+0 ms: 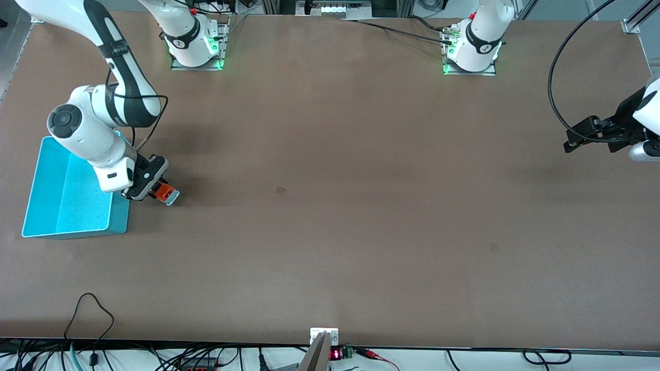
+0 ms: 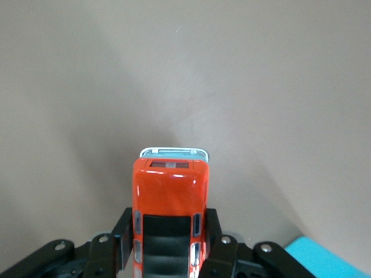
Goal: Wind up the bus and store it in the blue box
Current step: 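Carry the bus over the blue box with the right gripper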
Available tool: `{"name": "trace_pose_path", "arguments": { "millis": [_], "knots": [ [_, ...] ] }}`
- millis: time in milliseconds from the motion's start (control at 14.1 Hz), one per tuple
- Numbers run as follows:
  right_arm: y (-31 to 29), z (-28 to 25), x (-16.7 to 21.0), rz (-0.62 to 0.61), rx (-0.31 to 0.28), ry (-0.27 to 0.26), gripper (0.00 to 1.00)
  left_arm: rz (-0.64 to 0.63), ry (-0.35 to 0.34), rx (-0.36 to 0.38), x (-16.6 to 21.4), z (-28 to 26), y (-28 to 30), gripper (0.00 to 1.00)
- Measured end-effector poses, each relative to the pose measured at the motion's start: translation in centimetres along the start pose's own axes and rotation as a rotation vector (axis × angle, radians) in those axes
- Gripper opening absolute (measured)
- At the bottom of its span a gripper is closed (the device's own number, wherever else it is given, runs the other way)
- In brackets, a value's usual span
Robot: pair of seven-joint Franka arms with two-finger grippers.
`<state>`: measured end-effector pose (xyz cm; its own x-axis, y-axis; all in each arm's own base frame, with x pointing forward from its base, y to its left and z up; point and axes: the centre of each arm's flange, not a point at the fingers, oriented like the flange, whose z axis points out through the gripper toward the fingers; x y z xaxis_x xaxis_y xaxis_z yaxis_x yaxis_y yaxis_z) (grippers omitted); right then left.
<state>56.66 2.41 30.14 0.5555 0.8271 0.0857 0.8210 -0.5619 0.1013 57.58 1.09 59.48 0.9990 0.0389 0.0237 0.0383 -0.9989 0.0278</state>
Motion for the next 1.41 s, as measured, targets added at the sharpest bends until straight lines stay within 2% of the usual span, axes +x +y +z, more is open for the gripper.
{"name": "trace_pose_path", "arguments": {
  "millis": [212,424,920,1203,1415],
  "knots": [
    [-0.2,-3.9,0.8,0.206,0.001,-0.028,0.52,-0.03,-0.013,0.0,-0.3,-0.1,0.5,1.0],
    [1.0,-6.9,0.2,0.379,0.008,-0.065,0.52,-0.006,-0.013,0.0,-0.6,-0.4,0.5,1.0],
    [5.8,-9.0,-6.1,0.57,0.006,-0.115,0.52,0.026,-0.015,-0.001,-0.9,-0.3,0.5,1.0],
    [7.5,-8.0,-9.9,0.805,0.009,-0.15,0.52,0.027,-0.012,-0.001,-1.9,0.0,0.5,1.0],
    [8.5,-6.1,-12.6,0.883,0.016,-0.184,0.52,0.029,-0.013,-0.001,-2.3,0.0,0.5,1.0]
  ]
}}
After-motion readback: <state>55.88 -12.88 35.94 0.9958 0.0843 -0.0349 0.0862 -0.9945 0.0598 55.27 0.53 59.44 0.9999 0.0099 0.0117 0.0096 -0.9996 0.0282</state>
